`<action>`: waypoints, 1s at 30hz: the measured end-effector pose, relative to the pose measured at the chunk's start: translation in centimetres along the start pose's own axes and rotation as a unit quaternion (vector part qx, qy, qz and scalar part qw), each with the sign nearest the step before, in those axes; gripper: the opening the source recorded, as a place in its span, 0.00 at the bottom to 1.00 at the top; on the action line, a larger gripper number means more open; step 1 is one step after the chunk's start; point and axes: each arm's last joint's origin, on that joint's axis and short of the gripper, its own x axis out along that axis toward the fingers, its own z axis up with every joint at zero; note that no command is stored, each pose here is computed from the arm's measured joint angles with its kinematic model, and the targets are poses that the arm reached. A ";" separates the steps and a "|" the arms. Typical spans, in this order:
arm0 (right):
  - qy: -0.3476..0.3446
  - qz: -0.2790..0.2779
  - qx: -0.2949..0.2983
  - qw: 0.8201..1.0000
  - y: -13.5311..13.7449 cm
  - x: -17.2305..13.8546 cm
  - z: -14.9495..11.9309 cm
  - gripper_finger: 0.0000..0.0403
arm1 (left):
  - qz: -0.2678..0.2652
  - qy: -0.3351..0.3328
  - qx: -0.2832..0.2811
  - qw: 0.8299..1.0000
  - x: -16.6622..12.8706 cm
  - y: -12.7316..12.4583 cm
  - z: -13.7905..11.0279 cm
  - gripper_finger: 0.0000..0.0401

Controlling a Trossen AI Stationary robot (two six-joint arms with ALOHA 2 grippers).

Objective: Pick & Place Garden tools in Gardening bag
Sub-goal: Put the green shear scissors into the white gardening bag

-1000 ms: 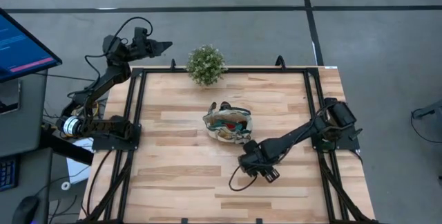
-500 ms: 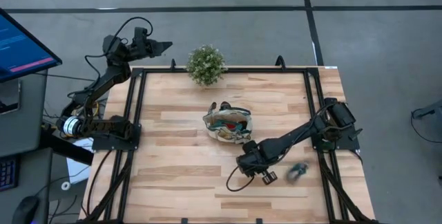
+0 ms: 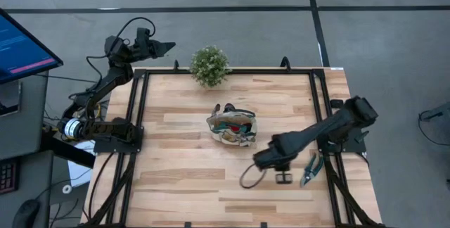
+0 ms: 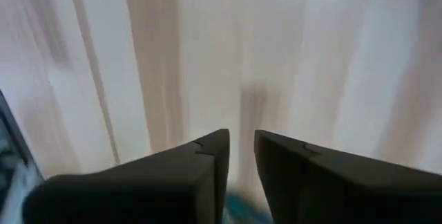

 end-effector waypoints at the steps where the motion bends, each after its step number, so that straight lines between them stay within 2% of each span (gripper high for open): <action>1: 0.012 -0.005 -0.003 1.000 0.1 -0.5 -0.9 0.17 | 0.000 0.000 0.000 1.000 0.0 0.0 0.0 0.02; 4: 0.054 -0.028 -0.028 0.998 0.4 -1.2 -3.8 0.24 | 0.000 0.000 0.000 1.000 0.0 0.0 0.0 0.02; 9: 0.084 -0.045 -0.038 0.995 0.1 -0.6 -8.2 0.44 | -0.001 0.002 0.000 1.000 0.0 0.0 0.0 0.02; 11: 0.103 -0.060 -0.014 0.993 -0.5 0.6 -9.8 0.51 | -0.001 0.004 0.000 1.000 0.0 0.0 0.0 0.02; 13: 0.127 -0.069 0.035 0.989 -1.3 2.1 -11.3 0.57 | -0.001 0.004 0.000 1.000 0.0 0.0 0.0 0.02; 15: 0.145 -0.042 0.108 0.983 -1.9 3.6 -12.3 0.60 | -0.002 0.005 0.000 1.000 0.0 0.0 0.0 0.02; 19: 0.191 0.010 0.278 0.941 -2.5 5.5 -13.6 0.60 | -0.004 0.011 0.000 1.000 0.0 0.0 -0.1 0.02; 21: 0.191 0.020 0.340 0.921 -2.4 5.7 -13.8 0.60 | -0.004 0.012 0.000 1.000 0.0 0.0 -0.1 0.02; 24: 0.173 0.021 0.414 0.893 -2.2 5.5 -13.8 0.59 | -0.004 0.012 0.004 1.000 0.0 0.0 -0.1 0.02; 27: 0.156 0.012 0.491 0.857 -2.1 5.6 -13.6 0.59 | -0.004 0.012 0.004 1.000 0.0 0.0 -0.1 0.02; 30: 0.128 0.002 0.533 0.836 -1.7 5.8 -13.4 0.59 | -0.004 0.011 0.005 1.000 0.0 0.0 -0.1 0.02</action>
